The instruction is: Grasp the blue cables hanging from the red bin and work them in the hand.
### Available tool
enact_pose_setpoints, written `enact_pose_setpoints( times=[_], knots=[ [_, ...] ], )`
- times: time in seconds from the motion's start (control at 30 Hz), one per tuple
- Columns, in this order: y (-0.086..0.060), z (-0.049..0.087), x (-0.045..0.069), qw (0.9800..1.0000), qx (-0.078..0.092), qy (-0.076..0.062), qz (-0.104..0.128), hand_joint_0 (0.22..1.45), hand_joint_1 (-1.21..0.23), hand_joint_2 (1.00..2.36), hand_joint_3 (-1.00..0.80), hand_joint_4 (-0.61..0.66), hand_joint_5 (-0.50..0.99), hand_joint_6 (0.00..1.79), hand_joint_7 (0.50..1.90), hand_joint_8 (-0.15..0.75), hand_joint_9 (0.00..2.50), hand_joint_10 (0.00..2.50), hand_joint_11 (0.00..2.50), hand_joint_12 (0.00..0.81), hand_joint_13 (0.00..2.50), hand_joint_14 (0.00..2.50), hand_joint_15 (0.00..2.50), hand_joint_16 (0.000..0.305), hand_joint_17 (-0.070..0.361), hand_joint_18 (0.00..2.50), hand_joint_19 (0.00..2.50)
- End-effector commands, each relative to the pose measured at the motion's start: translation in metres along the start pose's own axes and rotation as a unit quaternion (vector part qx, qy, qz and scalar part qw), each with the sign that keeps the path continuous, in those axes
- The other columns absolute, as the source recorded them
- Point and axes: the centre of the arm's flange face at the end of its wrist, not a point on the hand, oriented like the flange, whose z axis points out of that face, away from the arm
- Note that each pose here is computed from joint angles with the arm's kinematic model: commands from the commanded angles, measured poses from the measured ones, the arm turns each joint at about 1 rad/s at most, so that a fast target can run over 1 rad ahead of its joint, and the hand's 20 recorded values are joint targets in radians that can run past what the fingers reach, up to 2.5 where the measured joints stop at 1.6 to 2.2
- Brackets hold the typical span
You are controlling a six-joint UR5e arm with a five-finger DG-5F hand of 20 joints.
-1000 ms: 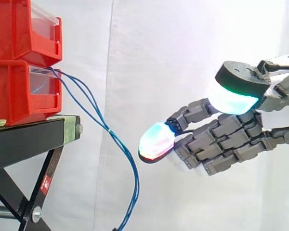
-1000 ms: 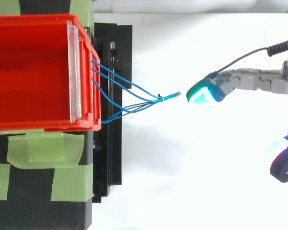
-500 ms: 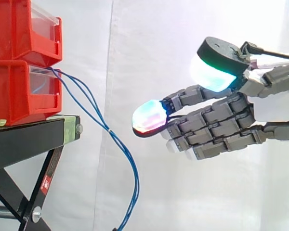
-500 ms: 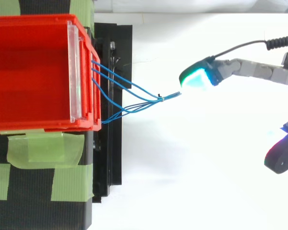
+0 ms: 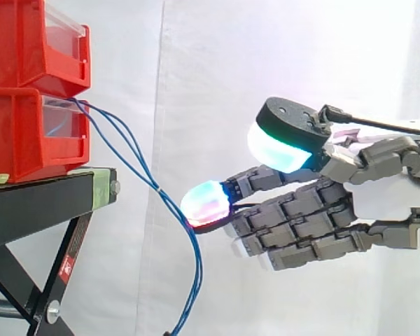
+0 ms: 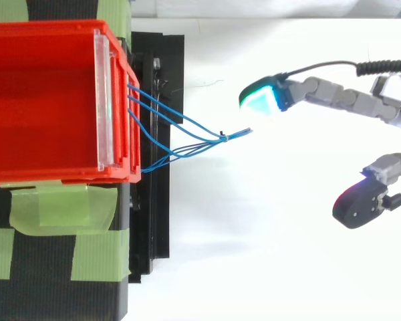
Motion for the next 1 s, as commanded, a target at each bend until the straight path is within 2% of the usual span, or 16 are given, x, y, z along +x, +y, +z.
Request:
enact_pose_setpoints(
  times=[0.0, 0.1, 0.2, 0.27, 0.4, 0.57, 0.63, 0.67, 0.7, 0.8, 0.83, 0.97],
  knots=[
    [-0.001, 0.003, 0.005, 0.9997, -0.01, -0.011, 0.02, 0.68, -0.56, 1.0, -1.0, 0.16, -0.39, 0.01, 0.7, 0.249, 0.0, 0.0, 0.03, 0.309, 0.0, 0.0, 0.22, 0.065, 0.146, 0.0, 0.02],
    [0.0, 0.004, 0.003, 0.9991, -0.012, -0.031, 0.026, 0.68, -0.57, 1.0, -1.0, 0.16, -0.38, 0.01, 0.7, 0.253, 0.0, 0.0, 0.05, 0.308, 0.0, 0.0, 0.22, 0.065, 0.146, 0.0, 0.02],
    [0.0, 0.005, 0.001, 0.9985, -0.013, -0.045, 0.028, 0.69, -0.57, 1.0, -1.0, 0.17, -0.37, 0.01, 0.7, 0.254, 0.0, 0.0, 0.04, 0.31, 0.0, 0.0, 0.22, 0.065, 0.146, 0.0, 0.01],
    [-0.003, 0.007, 0.0, 0.9977, -0.011, -0.063, 0.019, 0.68, -0.57, 1.0, -1.0, 0.17, -0.36, 0.01, 0.7, 0.255, 0.0, 0.0, 0.05, 0.312, 0.0, 0.0, 0.22, 0.065, 0.147, 0.0, 0.01],
    [-0.007, 0.008, 0.007, 0.9978, -0.014, -0.062, 0.021, 0.68, -0.57, 1.0, -0.99, 0.18, -0.35, 0.01, 0.71, 0.258, 0.0, 0.0, 0.07, 0.314, 0.0, 0.0, 0.23, 0.066, 0.147, 0.0, 0.01],
    [-0.032, 0.016, 0.026, 0.9978, -0.015, -0.057, 0.03, 0.69, -0.57, 1.0, -0.99, 0.19, -0.34, 0.01, 0.72, 0.262, 0.0, 0.0, 0.08, 0.316, 0.0, 0.0, 0.23, 0.066, 0.148, 0.0, 0.03],
    [-0.035, 0.019, 0.03, 0.9975, -0.019, -0.057, 0.038, 0.69, -0.57, 1.0, -0.99, 0.19, -0.33, 0.01, 0.73, 0.263, 0.0, 0.0, 0.09, 0.318, 0.0, 0.0, 0.23, 0.065, 0.147, 0.0, 0.03],
    [-0.035, 0.019, 0.03, 0.9975, -0.019, -0.057, 0.038, 0.69, -0.57, 1.0, -0.99, 0.19, -0.33, 0.01, 0.72, 0.265, 0.0, 0.0, 0.1, 0.319, 0.0, 0.0, 0.23, 0.066, 0.147, 0.0, 0.04],
    [-0.032, 0.029, 0.037, 0.9964, -0.027, -0.06, 0.055, 0.69, -0.57, 1.0, -0.99, 0.2, -0.33, 0.01, 0.73, 0.265, 0.0, 0.0, 0.1, 0.317, 0.0, 0.01, 0.23, 0.065, 0.147, 0.0, 0.04],
    [-0.026, 0.034, 0.039, 0.9959, -0.031, -0.06, 0.059, 0.69, -0.57, 1.0, -0.99, 0.2, -0.33, 0.01, 0.73, 0.267, 0.0, 0.0, 0.1, 0.317, 0.0, 0.01, 0.23, 0.065, 0.146, 0.0, 0.04],
    [-0.021, 0.037, 0.04, 0.9958, -0.031, -0.064, 0.057, 0.69, -0.57, 1.0, -0.98, 0.2, -0.33, 0.01, 0.73, 0.267, 0.0, 0.0, 0.1, 0.317, 0.0, 0.01, 0.23, 0.064, 0.145, 0.0, 0.04],
    [-0.023, 0.037, 0.04, 0.9966, -0.025, -0.067, 0.04, 0.69, -0.57, 1.0, -0.99, 0.2, -0.32, 0.01, 0.73, 0.27, 0.01, 0.0, 0.12, 0.318, 0.0, 0.01, 0.24, 0.065, 0.145, 0.0, 0.04]
  ],
)
